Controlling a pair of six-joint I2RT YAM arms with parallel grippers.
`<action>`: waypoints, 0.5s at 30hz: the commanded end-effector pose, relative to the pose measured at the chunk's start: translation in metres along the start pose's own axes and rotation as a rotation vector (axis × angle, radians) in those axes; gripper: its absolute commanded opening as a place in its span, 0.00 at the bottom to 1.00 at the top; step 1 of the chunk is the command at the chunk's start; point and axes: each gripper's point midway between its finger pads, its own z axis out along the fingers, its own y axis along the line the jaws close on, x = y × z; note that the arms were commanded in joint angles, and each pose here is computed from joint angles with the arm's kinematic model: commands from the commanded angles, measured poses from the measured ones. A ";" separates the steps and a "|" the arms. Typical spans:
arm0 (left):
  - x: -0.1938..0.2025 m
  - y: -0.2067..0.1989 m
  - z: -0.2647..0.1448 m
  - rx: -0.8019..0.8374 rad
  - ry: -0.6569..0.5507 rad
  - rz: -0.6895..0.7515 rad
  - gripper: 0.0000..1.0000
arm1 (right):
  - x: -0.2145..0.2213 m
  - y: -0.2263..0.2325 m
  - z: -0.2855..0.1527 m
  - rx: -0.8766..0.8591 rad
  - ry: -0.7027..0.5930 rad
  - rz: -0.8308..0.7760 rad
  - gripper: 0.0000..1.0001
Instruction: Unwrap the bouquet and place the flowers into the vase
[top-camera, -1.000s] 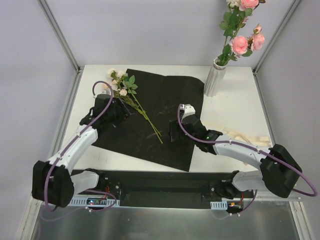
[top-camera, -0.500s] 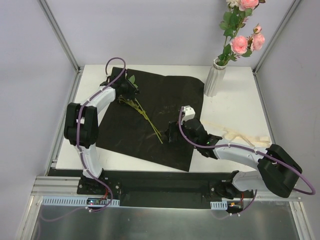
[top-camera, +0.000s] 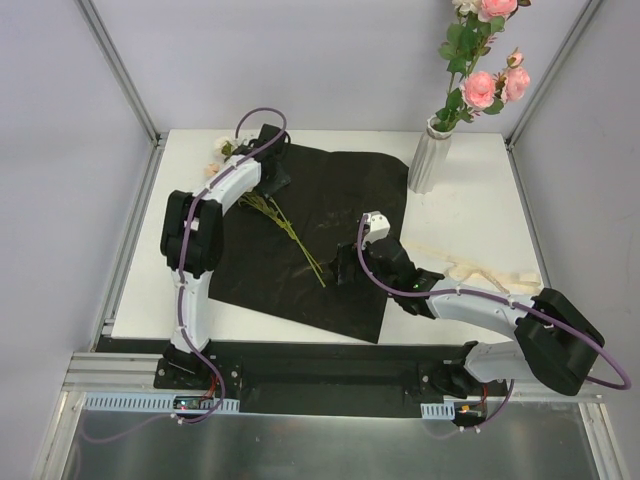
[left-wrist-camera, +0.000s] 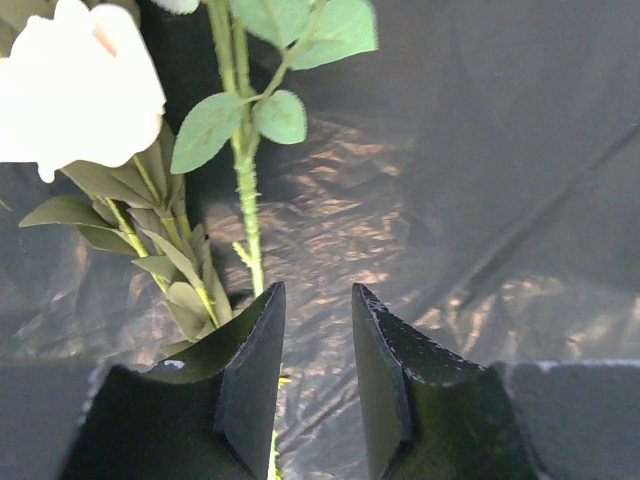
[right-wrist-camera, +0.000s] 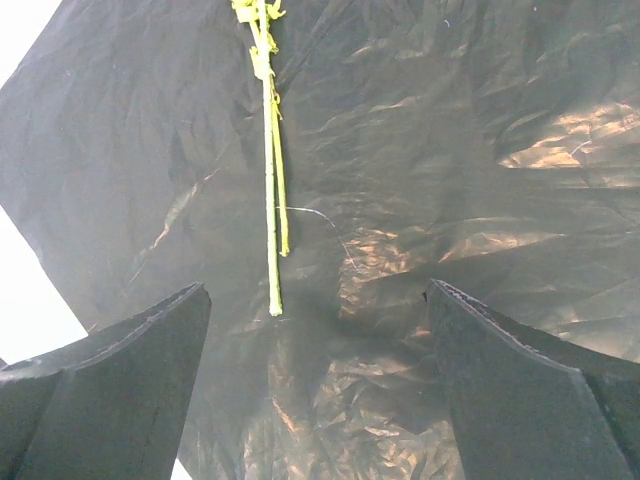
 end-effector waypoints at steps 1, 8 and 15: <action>0.005 0.025 0.005 -0.128 0.001 0.034 0.32 | -0.018 0.012 -0.004 -0.049 -0.067 -0.003 0.91; 0.019 0.026 0.012 -0.169 0.013 0.063 0.27 | -0.018 0.013 -0.006 -0.062 -0.073 -0.003 0.90; 0.027 0.028 0.022 -0.182 0.034 0.059 0.21 | -0.019 0.013 -0.008 -0.065 -0.079 -0.003 0.91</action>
